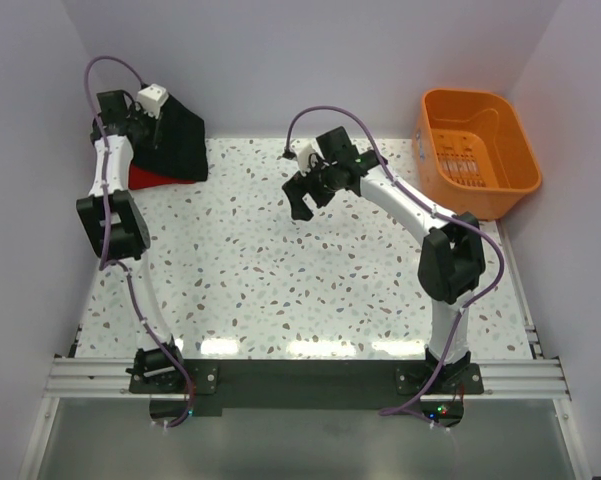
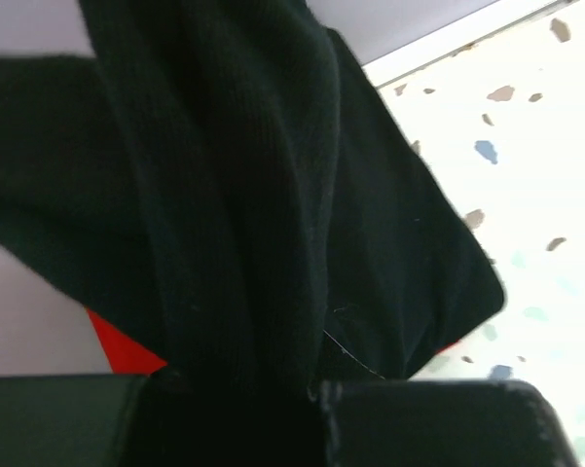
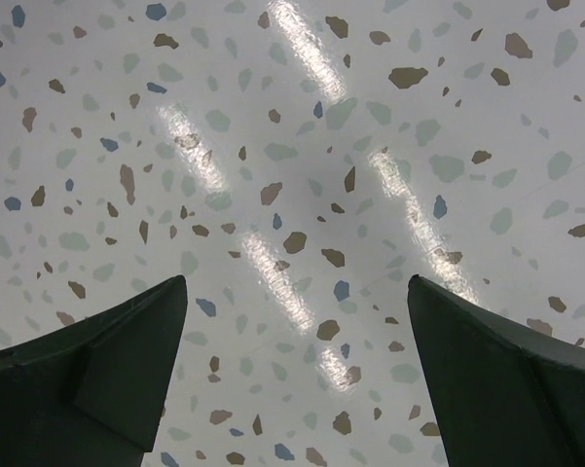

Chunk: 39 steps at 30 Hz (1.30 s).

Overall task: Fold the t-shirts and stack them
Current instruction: Neatly place the folded tshirt to the corner, then reset both grippers

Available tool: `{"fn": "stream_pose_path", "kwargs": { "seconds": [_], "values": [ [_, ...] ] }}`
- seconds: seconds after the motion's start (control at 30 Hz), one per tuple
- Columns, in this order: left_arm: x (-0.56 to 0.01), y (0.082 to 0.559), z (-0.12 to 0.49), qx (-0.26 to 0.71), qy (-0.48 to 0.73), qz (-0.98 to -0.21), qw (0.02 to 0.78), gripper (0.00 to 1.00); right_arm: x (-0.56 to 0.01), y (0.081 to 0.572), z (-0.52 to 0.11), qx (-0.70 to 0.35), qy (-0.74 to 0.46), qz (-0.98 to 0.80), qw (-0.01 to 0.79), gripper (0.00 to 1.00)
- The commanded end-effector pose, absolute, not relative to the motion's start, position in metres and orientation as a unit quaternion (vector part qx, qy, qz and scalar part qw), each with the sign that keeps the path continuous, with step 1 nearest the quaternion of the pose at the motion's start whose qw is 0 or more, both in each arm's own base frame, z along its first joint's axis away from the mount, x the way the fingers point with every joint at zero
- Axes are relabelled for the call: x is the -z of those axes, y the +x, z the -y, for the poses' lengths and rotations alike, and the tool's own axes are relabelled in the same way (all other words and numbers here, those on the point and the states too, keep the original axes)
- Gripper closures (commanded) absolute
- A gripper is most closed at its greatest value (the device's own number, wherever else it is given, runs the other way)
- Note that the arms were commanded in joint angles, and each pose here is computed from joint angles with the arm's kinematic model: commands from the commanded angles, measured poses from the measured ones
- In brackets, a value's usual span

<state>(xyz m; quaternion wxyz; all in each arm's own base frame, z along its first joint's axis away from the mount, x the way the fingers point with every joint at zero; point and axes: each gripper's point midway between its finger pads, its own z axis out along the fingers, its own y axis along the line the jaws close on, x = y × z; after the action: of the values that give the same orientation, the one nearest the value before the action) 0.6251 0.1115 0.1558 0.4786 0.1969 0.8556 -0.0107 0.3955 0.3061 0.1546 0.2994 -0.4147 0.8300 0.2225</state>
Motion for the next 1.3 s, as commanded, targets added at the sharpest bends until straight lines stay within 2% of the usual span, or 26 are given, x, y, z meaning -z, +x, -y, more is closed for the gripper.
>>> {"fn": "stream_pose_path", "kwargs": {
  "seconds": [0.0,0.1,0.17,0.2,0.23,0.3,0.37,0.4,0.47,0.5,0.7,1.03,1.13,1.27],
  "values": [
    [-0.189,0.648,-0.139,-0.062,0.221,-0.816,0.531,1.00,-0.169,0.400,-0.309,-0.214,-0.415,-0.825,0.316,0.01],
    [-0.185,0.655,-0.149,-0.086,0.229,-0.809,0.535,0.98,-0.167,0.400,-0.309,-0.213,-0.416,-0.826,0.314,0.01],
    [-0.180,0.658,-0.159,-0.111,0.233,-0.808,0.530,0.87,-0.166,0.400,-0.310,-0.213,-0.416,-0.827,0.313,0.01],
    [-0.181,0.661,-0.162,-0.123,0.234,-0.804,0.533,0.59,-0.166,0.401,-0.309,-0.211,-0.417,-0.827,0.313,0.01],
    [-0.178,0.662,-0.167,-0.134,0.228,-0.804,0.532,0.43,-0.166,0.401,-0.309,-0.211,-0.416,-0.827,0.314,0.01],
    [-0.187,0.665,-0.179,-0.166,0.219,-0.796,0.539,0.24,-0.167,0.401,-0.308,-0.207,-0.417,-0.827,0.315,0.01],
    [-0.201,0.667,-0.188,-0.189,0.210,-0.788,0.547,0.18,-0.167,0.400,-0.307,-0.204,-0.418,-0.827,0.316,0.02],
    [-0.211,0.668,-0.190,-0.197,0.206,-0.781,0.556,0.10,-0.167,0.400,-0.306,-0.202,-0.419,-0.827,0.315,0.01],
    [-0.236,0.666,-0.194,-0.208,0.197,-0.768,0.572,0.07,-0.171,0.400,-0.304,-0.198,-0.420,-0.826,0.320,0.01],
    [-0.246,0.663,-0.197,-0.212,0.192,-0.764,0.578,0.01,-0.171,0.400,-0.302,-0.195,-0.419,-0.827,0.321,0.01],
    [-0.314,0.634,-0.182,-0.189,0.165,-0.754,0.607,0.00,-0.181,0.401,-0.288,-0.184,-0.405,-0.832,0.332,0.01],
    [-0.372,0.555,-0.096,0.015,0.130,-0.780,0.612,0.00,-0.217,0.419,-0.218,-0.181,-0.314,-0.856,0.370,0.01],
    [-0.363,0.530,-0.055,0.081,0.158,-0.795,0.580,0.00,-0.225,0.420,-0.183,-0.182,-0.267,-0.869,0.374,0.01],
    [-0.311,0.497,0.002,0.119,0.183,-0.832,0.510,0.00,-0.215,0.405,-0.134,-0.183,-0.203,-0.892,0.361,0.01]
  ]
}}
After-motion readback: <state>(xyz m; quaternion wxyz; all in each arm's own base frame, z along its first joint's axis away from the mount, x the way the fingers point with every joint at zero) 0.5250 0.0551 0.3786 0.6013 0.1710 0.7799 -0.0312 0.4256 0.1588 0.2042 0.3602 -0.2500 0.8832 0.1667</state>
